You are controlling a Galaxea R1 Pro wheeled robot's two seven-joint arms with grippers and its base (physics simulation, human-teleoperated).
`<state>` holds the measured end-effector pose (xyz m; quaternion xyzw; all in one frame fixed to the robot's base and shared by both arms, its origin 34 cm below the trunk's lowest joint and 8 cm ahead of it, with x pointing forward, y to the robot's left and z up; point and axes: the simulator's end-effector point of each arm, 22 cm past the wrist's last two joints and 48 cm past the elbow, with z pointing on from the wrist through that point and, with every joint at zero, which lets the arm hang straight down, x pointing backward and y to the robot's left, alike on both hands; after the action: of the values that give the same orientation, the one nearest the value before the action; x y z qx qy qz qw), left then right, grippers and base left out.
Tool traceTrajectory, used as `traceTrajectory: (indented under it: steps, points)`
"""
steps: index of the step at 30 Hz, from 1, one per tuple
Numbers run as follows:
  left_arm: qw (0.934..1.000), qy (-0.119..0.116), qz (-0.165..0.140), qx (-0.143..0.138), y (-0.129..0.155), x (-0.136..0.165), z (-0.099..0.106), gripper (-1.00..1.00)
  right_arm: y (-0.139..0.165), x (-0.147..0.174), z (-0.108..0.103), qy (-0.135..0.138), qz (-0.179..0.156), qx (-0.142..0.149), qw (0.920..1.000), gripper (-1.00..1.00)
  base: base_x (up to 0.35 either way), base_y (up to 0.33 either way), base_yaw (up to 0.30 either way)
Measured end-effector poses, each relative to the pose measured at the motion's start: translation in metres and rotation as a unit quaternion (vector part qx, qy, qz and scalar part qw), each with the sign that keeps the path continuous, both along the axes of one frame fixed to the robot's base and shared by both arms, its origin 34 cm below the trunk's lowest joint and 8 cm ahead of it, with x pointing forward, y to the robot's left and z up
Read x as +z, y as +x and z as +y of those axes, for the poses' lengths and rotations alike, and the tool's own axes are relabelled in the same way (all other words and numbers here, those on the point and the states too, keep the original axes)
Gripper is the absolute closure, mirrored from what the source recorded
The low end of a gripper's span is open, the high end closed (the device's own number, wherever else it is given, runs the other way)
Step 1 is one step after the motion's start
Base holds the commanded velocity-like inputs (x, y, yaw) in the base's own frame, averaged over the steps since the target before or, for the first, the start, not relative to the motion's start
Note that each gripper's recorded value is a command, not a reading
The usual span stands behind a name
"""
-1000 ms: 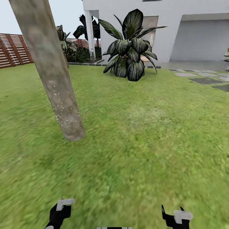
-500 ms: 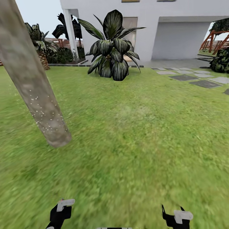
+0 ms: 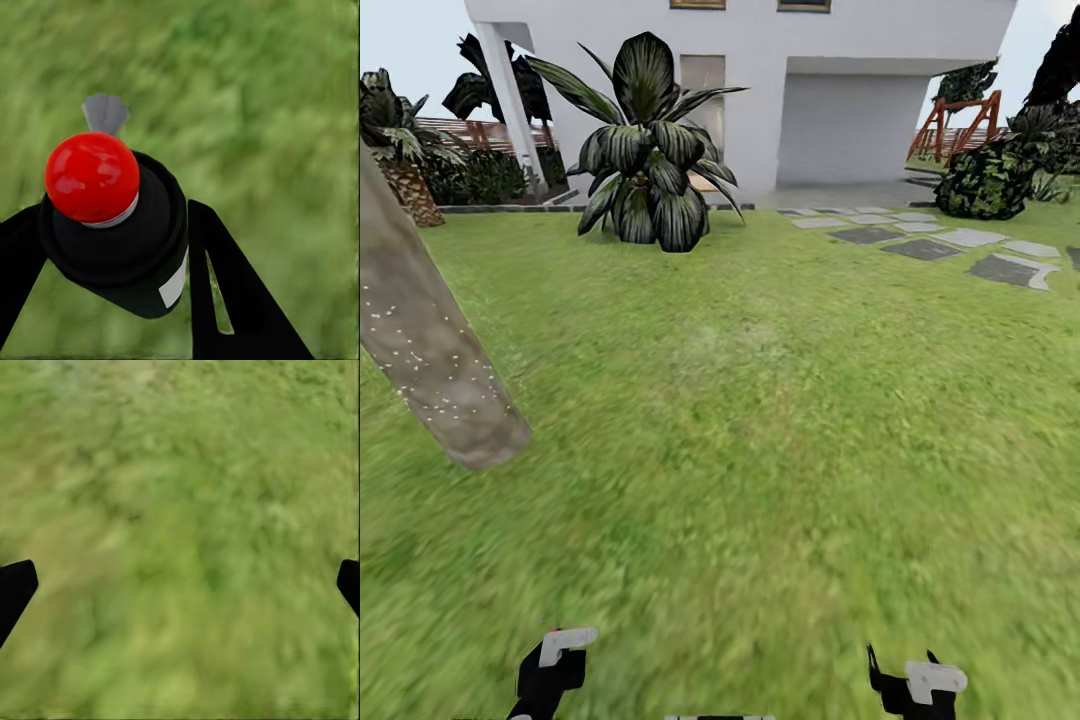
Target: In the garden, pick up the pesticide atomizer on the floor and spray pesticide onto both trees until each tree trunk is fully covered.
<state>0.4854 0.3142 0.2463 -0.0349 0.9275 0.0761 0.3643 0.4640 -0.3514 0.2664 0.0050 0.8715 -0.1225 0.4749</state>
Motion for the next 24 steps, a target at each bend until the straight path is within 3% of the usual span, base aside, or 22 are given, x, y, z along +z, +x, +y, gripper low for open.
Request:
traceTrajectory:
  steps: [24]
  points:
    - [1.0000,0.000,0.000,-0.001,0.0001,0.0000,-0.0008,1.00,-0.0001,0.0000,0.0000,0.000,0.000,0.000,1.0000,-1.00,-0.238,-0.198,-0.300]
